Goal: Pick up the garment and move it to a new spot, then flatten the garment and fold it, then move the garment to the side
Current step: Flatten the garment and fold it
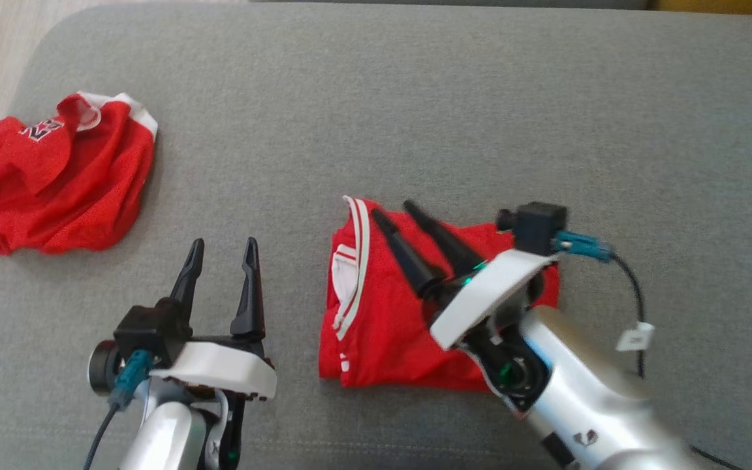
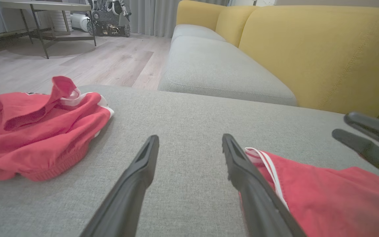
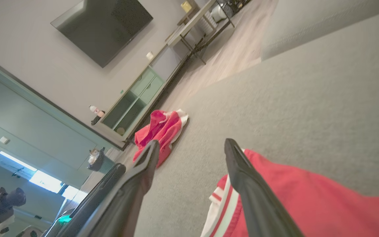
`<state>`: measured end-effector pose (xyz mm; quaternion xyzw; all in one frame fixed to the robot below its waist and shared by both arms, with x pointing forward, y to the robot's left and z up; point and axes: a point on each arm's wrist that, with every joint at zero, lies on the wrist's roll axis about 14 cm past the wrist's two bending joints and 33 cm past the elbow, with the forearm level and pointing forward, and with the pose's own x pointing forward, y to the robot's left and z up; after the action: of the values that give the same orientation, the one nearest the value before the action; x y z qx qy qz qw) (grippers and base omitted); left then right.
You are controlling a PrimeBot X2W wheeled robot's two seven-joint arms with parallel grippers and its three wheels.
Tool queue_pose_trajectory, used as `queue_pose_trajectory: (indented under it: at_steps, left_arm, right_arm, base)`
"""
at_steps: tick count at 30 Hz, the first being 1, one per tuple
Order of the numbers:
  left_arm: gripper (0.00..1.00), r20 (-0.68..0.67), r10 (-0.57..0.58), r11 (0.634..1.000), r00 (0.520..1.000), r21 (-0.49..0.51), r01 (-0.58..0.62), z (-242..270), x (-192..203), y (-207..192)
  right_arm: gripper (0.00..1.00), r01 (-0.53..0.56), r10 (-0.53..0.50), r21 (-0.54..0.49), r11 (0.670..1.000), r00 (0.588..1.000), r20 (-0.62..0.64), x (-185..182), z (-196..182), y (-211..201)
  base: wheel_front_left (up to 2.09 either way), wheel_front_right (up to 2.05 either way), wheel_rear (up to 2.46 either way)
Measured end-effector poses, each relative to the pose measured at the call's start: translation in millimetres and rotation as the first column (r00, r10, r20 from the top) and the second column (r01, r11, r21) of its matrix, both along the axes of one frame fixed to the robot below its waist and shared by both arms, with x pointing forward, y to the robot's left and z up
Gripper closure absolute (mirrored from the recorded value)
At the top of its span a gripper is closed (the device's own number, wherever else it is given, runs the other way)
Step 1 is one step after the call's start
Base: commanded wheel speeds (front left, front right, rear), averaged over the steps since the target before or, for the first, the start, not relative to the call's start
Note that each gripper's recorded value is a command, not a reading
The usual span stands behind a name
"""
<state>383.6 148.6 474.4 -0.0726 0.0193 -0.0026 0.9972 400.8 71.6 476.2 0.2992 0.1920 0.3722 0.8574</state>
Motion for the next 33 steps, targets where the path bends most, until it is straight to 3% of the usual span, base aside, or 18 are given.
queue_pose_trajectory:
  at_steps: [8,17,22,33]
  left_arm:
    - [0.00,0.025,-0.020,1.000,0.999,0.004,0.020,7.9,2.8,-6.3]
    - [0.00,0.033,-0.033,0.999,0.999,0.006,0.033,11.5,-5.5,-7.8]
    - [0.00,0.050,-0.042,0.999,0.998,0.020,0.041,18.7,-11.9,-7.3]
    - [0.00,0.031,-0.048,0.999,0.998,0.028,0.047,20.5,-38.6,-6.9]
  right_arm:
    - [0.00,0.248,-0.234,-0.055,0.967,0.954,0.187,37.0,18.7,-89.7]
    - [0.00,0.523,-0.470,-0.204,0.828,0.844,0.257,17.5,1.8,-215.6]
    - [0.00,0.589,-0.509,-0.250,0.768,0.799,0.320,-1.8,15.6,-248.2]
    - [0.00,0.626,-0.478,-0.329,0.707,0.766,0.429,-48.0,41.1,-252.7]
  base:
    - [0.00,0.00,0.00]
    - [0.00,0.00,0.00]
    - [0.00,0.00,0.00]
    - [0.00,0.00,0.00]
